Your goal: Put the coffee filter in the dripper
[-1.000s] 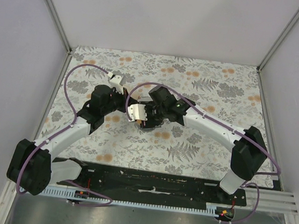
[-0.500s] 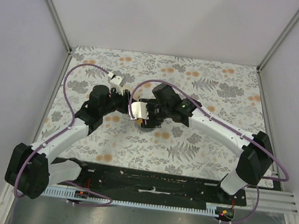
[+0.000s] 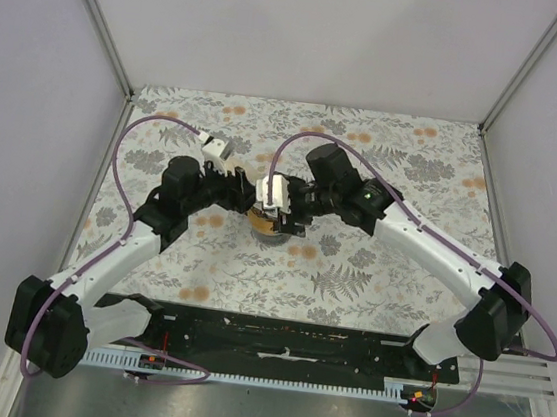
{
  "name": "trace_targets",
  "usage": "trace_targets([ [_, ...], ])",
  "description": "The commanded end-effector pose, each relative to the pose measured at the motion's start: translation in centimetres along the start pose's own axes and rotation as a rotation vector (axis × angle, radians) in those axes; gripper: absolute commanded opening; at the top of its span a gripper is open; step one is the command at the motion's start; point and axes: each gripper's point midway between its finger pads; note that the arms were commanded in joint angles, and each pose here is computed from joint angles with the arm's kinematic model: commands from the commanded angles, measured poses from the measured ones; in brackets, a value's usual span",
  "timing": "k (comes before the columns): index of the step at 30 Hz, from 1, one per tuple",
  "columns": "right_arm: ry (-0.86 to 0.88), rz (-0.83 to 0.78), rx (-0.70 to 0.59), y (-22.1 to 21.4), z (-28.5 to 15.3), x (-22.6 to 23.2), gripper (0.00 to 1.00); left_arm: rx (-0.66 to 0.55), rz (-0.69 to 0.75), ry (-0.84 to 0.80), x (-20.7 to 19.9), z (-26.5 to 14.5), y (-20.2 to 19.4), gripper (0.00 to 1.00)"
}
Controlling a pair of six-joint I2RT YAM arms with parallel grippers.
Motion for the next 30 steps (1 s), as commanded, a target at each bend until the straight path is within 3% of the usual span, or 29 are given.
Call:
trace_targets([
  [1, -0.038, 0.153, -0.127, 2.8, -1.8, -2.5, 0.75, -0.054, 0.051, -0.038, -1.7, -0.5, 2.5, 0.74],
  [2, -0.062, 0.206, -0.104, 2.5, -1.8, -3.4, 0.73, -0.061, 0.039, -0.025, -1.4, -0.5, 2.7, 0.74],
  [4, -0.115, 0.332, -0.022, 1.2, -1.4, -5.2, 0.59, -0.094, -0.003, 0.021, -0.7, -0.7, 3.6, 0.74],
  [6, -0.123, 0.437, 0.076, -0.8, -0.6, -5.8, 0.34, -0.132, -0.059, 0.074, 0.2, -1.0, 4.6, 0.72],
  [10, -0.116, 0.54, 0.152, -2.7, 0.7, -5.5, 0.13, -0.148, -0.122, 0.105, 0.9, -1.4, 4.9, 0.68],
  [18, -0.109, 0.561, 0.368, -7.3, 3.5, -2.8, 0.04, -0.101, -0.094, 0.11, 1.9, -0.9, 3.1, 0.66],
  [30, -0.078, 0.598, 0.555, -11.3, 6.8, -0.4, 0.02, -0.037, -0.046, 0.045, 1.9, -0.1, 0.7, 0.64],
])
Point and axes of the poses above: each gripper's point midway between its finger pads, its own z axis out along the fingers, its own x axis along the line the jaws close on, y = z × x, and after that the axes turned 14 degrees about -z, right-handed
